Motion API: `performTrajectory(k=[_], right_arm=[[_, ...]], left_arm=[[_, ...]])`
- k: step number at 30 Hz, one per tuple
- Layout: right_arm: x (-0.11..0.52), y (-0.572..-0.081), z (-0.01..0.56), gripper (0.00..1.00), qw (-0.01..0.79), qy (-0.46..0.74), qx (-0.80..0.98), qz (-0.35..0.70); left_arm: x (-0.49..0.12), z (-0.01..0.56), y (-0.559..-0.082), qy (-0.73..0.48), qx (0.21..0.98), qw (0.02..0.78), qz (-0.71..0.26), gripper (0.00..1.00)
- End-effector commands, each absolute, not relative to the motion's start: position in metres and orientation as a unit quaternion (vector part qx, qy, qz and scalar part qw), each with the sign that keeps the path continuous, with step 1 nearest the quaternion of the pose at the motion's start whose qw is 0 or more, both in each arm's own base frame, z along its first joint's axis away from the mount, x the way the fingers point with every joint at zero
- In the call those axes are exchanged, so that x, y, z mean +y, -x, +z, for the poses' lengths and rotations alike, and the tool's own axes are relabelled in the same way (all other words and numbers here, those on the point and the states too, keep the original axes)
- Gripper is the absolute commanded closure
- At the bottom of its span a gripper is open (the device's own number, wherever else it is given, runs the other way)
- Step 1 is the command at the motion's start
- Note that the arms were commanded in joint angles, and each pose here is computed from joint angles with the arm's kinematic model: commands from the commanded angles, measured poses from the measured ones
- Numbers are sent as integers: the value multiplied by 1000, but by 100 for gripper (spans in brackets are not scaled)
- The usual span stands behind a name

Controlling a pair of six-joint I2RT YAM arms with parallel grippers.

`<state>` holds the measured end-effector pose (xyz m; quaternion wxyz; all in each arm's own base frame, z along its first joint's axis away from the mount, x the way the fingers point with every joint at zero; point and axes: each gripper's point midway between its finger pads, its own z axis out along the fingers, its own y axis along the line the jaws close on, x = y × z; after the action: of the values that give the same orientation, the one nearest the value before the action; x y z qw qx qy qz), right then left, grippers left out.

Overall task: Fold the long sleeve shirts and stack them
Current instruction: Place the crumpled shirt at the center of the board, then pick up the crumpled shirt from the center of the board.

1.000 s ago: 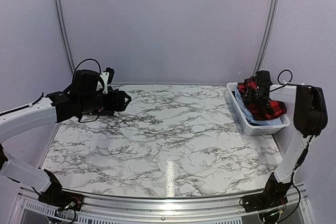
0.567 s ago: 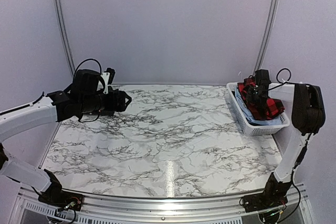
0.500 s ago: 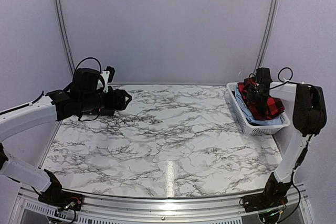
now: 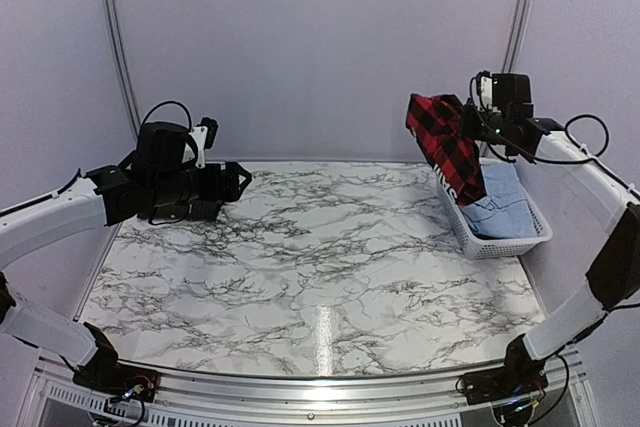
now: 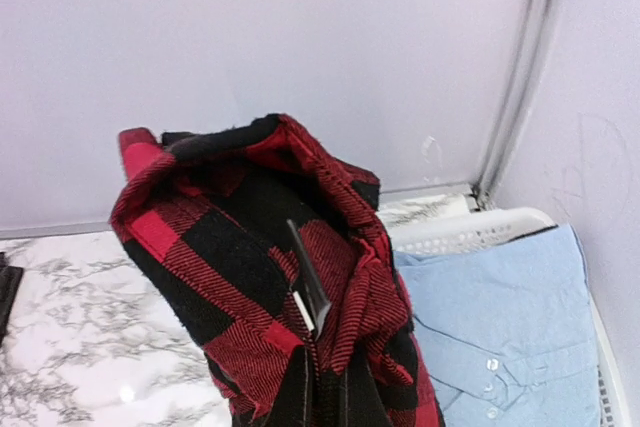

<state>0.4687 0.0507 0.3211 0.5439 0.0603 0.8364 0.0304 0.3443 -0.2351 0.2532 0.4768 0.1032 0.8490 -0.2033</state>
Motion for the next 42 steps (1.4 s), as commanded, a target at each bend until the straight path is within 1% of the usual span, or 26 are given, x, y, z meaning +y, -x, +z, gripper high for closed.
performTrajectory(k=[1,4,8,10,16,17,18,19,21,22,23,24,26,29,31,34,38,42], right_arm=[[107,-440,410,100,619,17,779,97],[156,-420,422,100,613,80,771,152],[229,-389,398,100,575,167,773,207],[261,-370,377,100,559,197,773,226],[350,-311,286,100,471,292,787,271],[362,-300,269,97,454,308,790,274],[372,-292,253,89,439,322,793,274],[379,-285,238,79,423,334,798,270],[386,-275,215,56,396,348,808,261],[388,-271,208,48,388,353,810,261],[389,-268,204,41,384,357,811,261],[390,-265,201,36,379,361,810,263],[393,-256,195,31,367,377,807,270],[395,-235,180,27,339,412,804,262],[396,-212,169,25,325,448,795,248],[394,-180,151,25,301,479,789,239],[390,-152,125,28,269,493,796,224],[391,-139,109,32,256,489,805,220]], left_arm=[[-240,267,-347,-107,840,487,-215,1],[-241,270,-346,-106,836,489,-224,1],[-243,269,-344,-104,835,487,-231,1],[-243,267,-343,-106,836,485,-233,1],[-245,257,-334,-120,840,471,-243,1],[-246,253,-332,-125,841,465,-246,1],[-248,248,-329,-131,843,458,-251,1],[-250,244,-326,-137,844,450,-256,1],[-250,234,-322,-141,849,440,-258,1],[-250,230,-321,-141,851,436,-258,1],[-249,226,-319,-140,854,431,-256,1],[-248,222,-317,-139,856,428,-256,1],[-245,215,-313,-136,860,420,-257,1],[-243,203,-303,-131,868,399,-265,1],[-244,197,-290,-133,870,379,-285,1],[-250,175,-262,-133,877,321,-331,1],[-262,137,-217,-148,889,244,-357,1],[-272,114,-180,-168,895,199,-362,1]])
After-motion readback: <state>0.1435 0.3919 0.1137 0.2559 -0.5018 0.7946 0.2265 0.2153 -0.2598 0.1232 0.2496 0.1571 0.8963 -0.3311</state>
